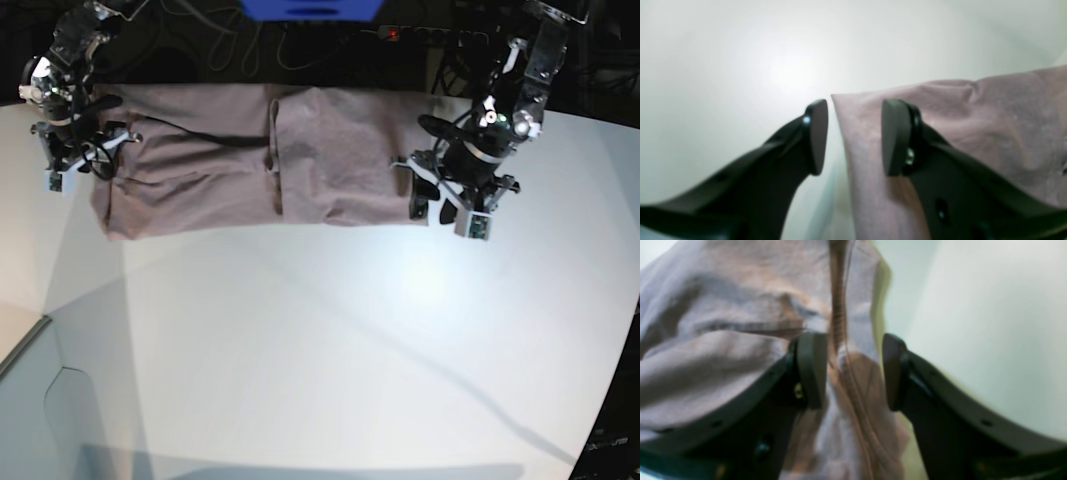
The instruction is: Layout the t-shirt on the table in an organized manner, then fold the t-shirt properly
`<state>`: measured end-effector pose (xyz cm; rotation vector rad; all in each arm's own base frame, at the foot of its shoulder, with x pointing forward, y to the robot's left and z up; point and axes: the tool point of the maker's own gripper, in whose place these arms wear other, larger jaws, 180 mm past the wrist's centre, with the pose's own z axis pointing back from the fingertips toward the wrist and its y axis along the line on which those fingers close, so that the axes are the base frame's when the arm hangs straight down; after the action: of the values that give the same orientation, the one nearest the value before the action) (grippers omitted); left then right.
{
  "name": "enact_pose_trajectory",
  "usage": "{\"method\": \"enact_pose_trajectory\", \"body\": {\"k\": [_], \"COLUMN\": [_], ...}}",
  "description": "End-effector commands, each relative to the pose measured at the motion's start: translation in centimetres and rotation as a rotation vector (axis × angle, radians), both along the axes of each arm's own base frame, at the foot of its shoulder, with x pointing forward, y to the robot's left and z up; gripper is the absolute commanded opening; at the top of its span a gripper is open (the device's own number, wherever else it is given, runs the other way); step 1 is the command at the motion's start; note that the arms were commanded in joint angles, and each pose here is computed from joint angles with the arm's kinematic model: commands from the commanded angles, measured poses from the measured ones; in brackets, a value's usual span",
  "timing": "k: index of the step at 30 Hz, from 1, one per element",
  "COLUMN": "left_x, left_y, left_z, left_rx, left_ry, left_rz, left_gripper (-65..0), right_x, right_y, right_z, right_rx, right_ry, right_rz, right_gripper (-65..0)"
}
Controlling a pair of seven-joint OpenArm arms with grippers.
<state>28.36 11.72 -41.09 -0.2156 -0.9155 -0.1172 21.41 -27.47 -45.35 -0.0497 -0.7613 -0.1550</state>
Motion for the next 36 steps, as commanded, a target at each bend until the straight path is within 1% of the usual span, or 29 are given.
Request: {"method": "enact_pose_trajectory", "body": {"k": [1,11,16,28,34,36], "left_x": [0.6,0.5,-0.1,-0.7,-1.1,-1.2], "left_y": [0.1,0.3,0.9,0.8,1.5,0.9], "left_z": [1.0,0.8,-0.7,-1.3,-2.7,-2.8], "left_rx": [-0.004,0.001,0.014,0.011,0.023,0.008], "left_ry": [-0.042,-0.034,0.005,0.026,0.061,0.065], "left_rz": [-0.001,-0.002,0.011,0.012,0.030,0.033], "left_gripper": [-39.3,-39.3,-39.3,-39.3,-39.4,-39.4], "right_x": [0.9,0.8,0.8,0.7,0.7,0.7], "right_y": [-0.2,-0.1,-0.1,-0.1,-0.1,-0.1], "right_z": [1.1,1.0,1.0,1.0,1.0,1.0], "right_rx": [-0.006,-0.005,-0.003,-0.003,-0.003,-0.003], "right_ry": [-0.049,-0.047,-0.047,-0.046,-0.046,-0.046], "right_rz": [0.012,0.011,0.011,0.011,0.011,0.011], "right_gripper": [-37.4,-37.4,-37.4,-37.4,-37.4,-37.4]}}
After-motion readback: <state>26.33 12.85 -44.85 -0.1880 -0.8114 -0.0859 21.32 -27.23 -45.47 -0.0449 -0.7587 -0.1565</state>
